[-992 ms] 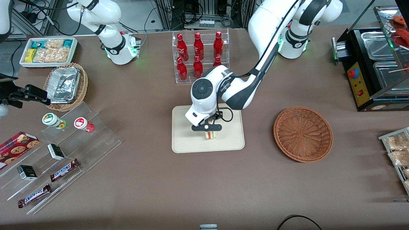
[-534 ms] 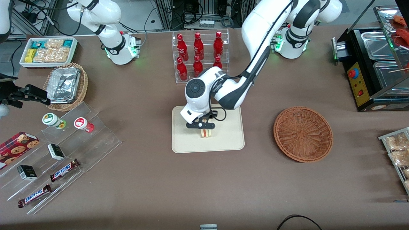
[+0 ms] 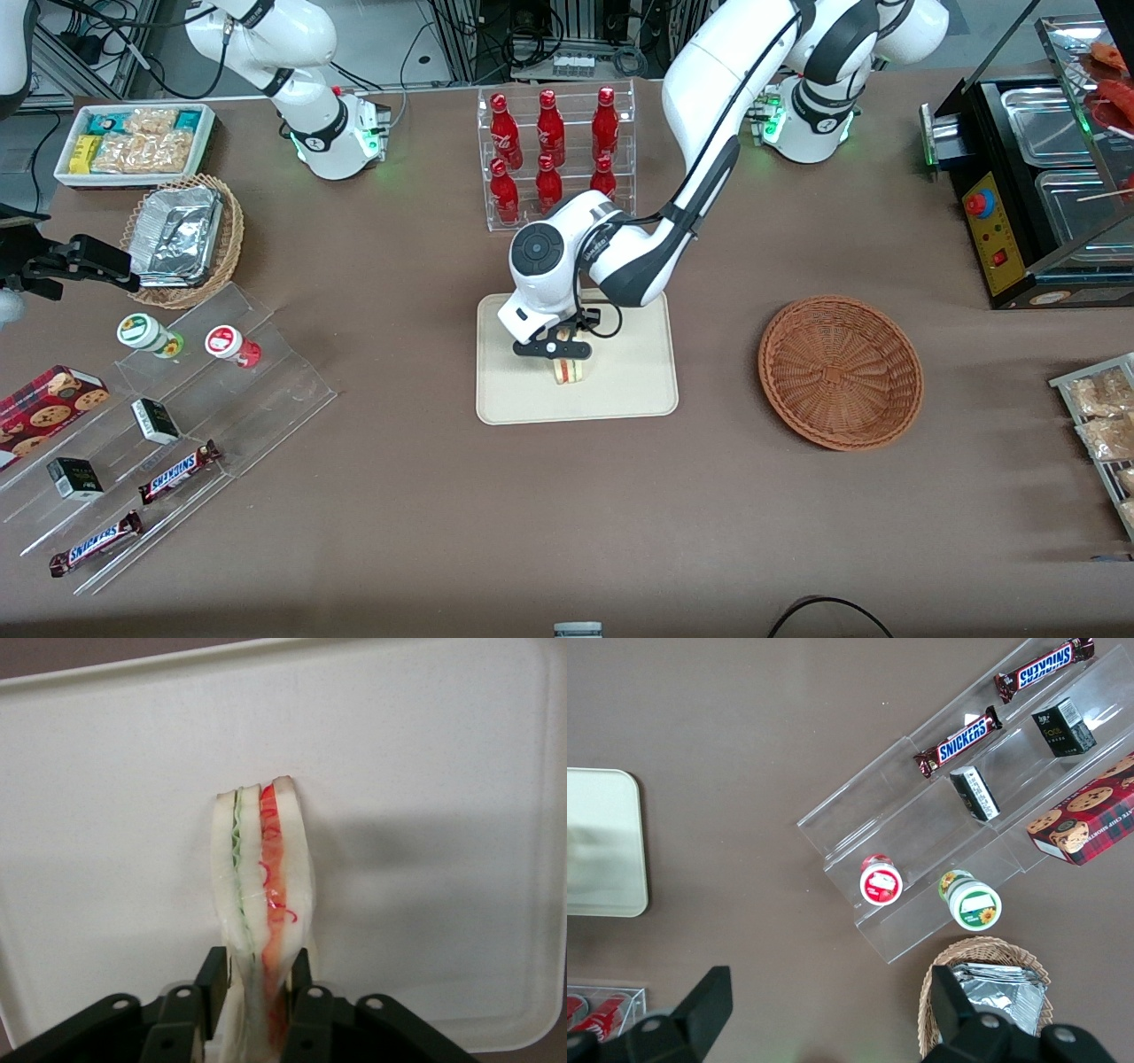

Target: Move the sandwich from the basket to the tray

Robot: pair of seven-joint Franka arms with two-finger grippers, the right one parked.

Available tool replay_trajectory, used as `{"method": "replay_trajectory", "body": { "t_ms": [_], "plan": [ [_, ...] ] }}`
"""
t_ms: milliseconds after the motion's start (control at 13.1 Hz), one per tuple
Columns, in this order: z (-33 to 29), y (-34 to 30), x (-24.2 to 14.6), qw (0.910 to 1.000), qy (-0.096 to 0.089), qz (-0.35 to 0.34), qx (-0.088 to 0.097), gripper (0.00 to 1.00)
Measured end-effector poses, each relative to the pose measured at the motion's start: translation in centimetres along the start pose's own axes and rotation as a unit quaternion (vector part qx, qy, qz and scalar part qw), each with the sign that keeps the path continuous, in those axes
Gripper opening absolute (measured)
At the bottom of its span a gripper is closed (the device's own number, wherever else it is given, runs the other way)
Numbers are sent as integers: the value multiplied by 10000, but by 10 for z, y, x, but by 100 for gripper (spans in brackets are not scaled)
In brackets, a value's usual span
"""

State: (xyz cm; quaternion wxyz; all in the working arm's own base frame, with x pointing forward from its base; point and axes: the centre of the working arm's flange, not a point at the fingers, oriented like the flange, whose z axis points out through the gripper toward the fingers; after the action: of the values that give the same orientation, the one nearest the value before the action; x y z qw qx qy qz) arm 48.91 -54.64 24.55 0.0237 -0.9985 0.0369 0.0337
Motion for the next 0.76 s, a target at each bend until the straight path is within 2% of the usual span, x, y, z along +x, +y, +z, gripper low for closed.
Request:
{"method": "replay_trajectory", "body": {
  "t_ms": [229, 382, 534, 763],
  "plan": [
    [-21, -6, 10, 9999, 108, -73, -51, 76],
    [-56, -20, 22, 9994, 230, -245, -112, 98],
    [-103, -42, 32, 9978, 329, -543, -178, 100],
    [-173, -84, 35, 9953, 368, -894, -114, 100]
  ]
}}
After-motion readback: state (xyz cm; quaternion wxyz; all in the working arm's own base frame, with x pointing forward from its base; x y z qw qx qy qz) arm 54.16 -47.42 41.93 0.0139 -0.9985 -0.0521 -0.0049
